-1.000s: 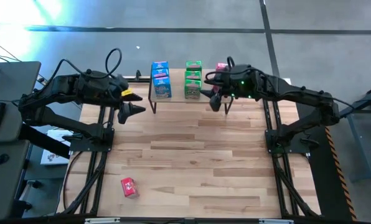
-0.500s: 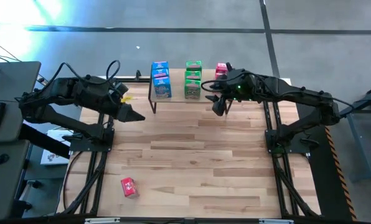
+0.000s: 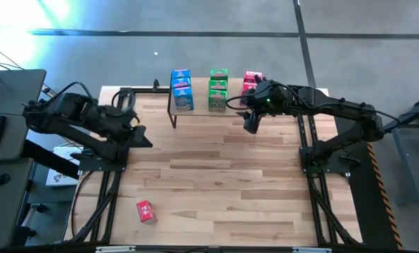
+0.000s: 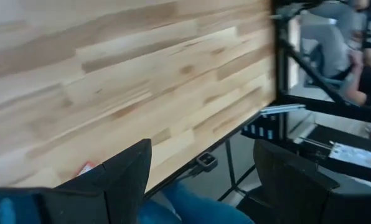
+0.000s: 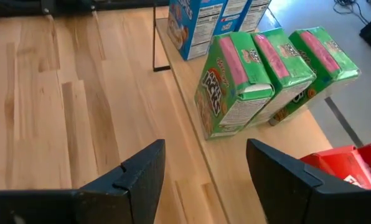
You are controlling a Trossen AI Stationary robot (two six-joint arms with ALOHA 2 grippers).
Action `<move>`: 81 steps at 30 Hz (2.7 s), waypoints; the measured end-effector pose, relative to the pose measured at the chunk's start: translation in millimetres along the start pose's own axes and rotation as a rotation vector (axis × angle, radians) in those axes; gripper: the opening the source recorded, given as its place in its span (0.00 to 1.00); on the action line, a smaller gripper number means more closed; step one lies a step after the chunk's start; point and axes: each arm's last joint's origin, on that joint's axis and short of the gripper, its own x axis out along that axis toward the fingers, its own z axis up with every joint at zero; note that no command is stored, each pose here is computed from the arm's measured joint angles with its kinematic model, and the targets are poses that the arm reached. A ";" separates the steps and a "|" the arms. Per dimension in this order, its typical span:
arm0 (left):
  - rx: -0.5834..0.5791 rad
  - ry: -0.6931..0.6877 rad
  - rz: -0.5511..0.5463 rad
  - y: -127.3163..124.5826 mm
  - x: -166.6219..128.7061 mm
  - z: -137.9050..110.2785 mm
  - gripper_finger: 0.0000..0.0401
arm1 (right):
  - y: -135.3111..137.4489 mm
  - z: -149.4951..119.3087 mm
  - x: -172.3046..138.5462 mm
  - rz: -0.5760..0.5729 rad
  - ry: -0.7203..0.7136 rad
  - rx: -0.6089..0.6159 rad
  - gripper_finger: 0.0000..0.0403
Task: Stack cereal on shelf
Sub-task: Put the red cereal box on the shelf aligned with the other red cereal boxes
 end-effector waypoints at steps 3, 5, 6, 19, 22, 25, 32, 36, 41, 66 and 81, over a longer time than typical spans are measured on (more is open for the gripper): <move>-0.040 0.009 0.039 3.7 -0.3 -5.2 0.68 | -0.1 -0.3 0.0 0.000 0.003 -0.020 0.54; -0.061 0.011 0.058 4.7 0.3 -8.9 0.68 | -0.2 -0.3 0.0 0.000 0.003 -0.029 0.54; -0.070 0.012 0.069 4.6 1.5 -10.8 0.68 | -0.2 -0.3 0.0 0.000 0.003 -0.030 0.54; -0.175 0.091 0.236 -1.2 24.6 -49.6 0.68 | -0.1 -0.3 0.1 0.003 0.003 -0.031 0.54; -0.197 0.109 0.274 -3.1 31.3 -61.8 0.68 | -0.1 -0.3 0.0 0.003 0.003 -0.031 0.54; -0.218 0.124 0.319 -3.4 36.9 -73.4 0.68 | -0.1 -0.3 0.2 0.003 0.003 -0.031 0.54; -0.245 0.162 0.419 -2.9 49.6 -102.0 0.68 | 0.0 -0.3 0.2 0.004 0.003 -0.031 0.54; -0.271 0.166 0.468 -2.0 56.7 -117.9 0.68 | 0.0 -0.3 0.2 0.004 0.004 -0.031 0.54; -0.280 0.156 0.507 -1.3 66.9 -135.3 0.68 | 0.6 -0.3 0.2 0.025 0.002 -0.031 0.54; -0.276 0.055 0.620 -5.2 136.4 -177.9 0.68 | 0.6 -0.2 0.2 0.026 0.002 -0.031 0.54; -0.304 0.034 0.692 -5.2 169.2 -186.0 0.68 | 0.7 -0.2 0.2 0.028 0.002 -0.047 0.54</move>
